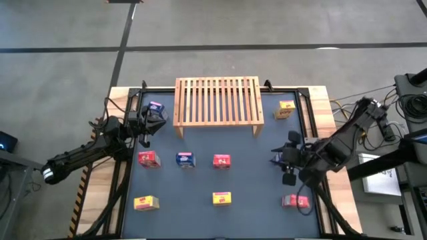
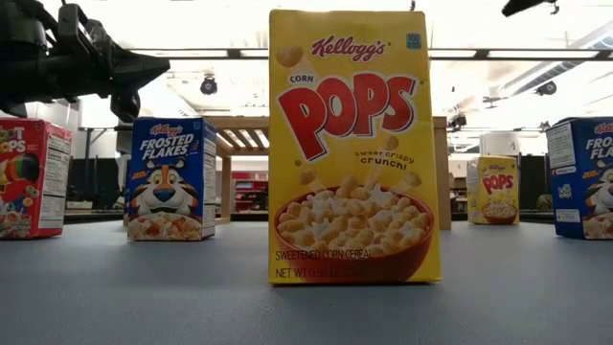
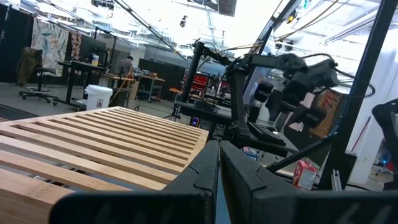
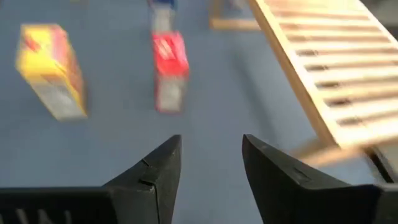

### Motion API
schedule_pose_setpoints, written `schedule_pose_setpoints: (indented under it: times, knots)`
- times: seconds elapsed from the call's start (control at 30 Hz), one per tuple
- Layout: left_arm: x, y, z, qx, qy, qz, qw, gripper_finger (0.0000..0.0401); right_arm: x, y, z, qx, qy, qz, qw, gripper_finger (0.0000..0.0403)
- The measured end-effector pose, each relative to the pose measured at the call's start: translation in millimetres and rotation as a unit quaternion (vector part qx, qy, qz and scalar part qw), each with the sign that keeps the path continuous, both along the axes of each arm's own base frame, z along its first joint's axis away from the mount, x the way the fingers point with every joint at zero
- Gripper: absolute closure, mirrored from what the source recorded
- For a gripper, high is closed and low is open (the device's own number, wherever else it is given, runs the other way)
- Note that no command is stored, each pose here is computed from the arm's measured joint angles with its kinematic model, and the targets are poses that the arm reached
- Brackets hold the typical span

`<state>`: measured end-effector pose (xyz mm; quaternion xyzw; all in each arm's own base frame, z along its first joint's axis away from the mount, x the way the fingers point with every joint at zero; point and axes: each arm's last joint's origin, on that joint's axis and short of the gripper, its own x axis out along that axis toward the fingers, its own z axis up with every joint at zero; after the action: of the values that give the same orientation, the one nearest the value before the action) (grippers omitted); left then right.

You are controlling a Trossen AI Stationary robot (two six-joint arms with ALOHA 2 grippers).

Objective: Stack cereal on shelf
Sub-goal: Put the bottom right blue cereal box on the shelf

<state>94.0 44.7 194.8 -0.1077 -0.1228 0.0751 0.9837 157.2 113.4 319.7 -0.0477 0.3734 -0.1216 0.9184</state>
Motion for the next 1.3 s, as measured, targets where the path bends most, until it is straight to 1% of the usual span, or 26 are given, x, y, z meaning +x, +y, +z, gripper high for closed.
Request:
schedule_pose_setpoints:
  times: [0.1, 0.17, 0.33, 0.47, 0.57, 0.7, 0.83, 1.07, 1.17, 1.3]
  knots:
    - [0, 0, 0, 0.000, 0.000, 0.000, 1.000, 0.0401, 2, 3, 6, 0.008, 0.031, -0.012, 0.999, 0.0225]
    - [0, 0, 0, 0.000, 0.000, 0.000, 1.000, 0.0401, 4, 5, 8, 0.005, 0.033, -0.012, 0.999, 0.0218]
    - [0, 0, 0, 0.000, 0.000, 0.000, 1.000, 0.0401, 1, 4, -2, -0.003, 0.042, -0.016, 0.999, 0.0207]
    - [0, 0, 0, 0.000, 0.000, 0.000, 1.000, 0.0401, -16, -3, -18, -0.001, 0.023, -0.036, 0.999, 0.0207]
    - [0, 0, 0, 0.000, 0.000, 0.000, 1.000, 0.0401, -31, -9, -27, 0.026, 0.010, -0.041, 0.999, 0.0208]
    - [0, 0, 0, 0.000, 0.000, 0.000, 1.000, 0.0401, -45, -15, -34, 0.058, 0.001, -0.043, 0.997, 0.0209]
    - [0, 0, 0, 0.000, 0.000, 0.000, 1.000, 0.0401, -51, -16, -39, 0.072, -0.003, -0.043, 0.996, 0.0209]
    - [0, 0, 0, 0.000, 0.000, 0.000, 1.000, 0.0401, -55, -9, -63, 0.051, -0.056, -0.037, 0.996, 0.0209]
    - [0, 0, 0, 0.000, 0.000, 0.000, 1.000, 0.0401, -57, -9, -71, 0.052, -0.058, -0.044, 0.996, 0.0209]
    - [0, 0, 0, 0.000, 0.000, 0.000, 1.000, 0.0401, -60, -9, -74, 0.060, -0.048, -0.040, 0.996, 0.0209]
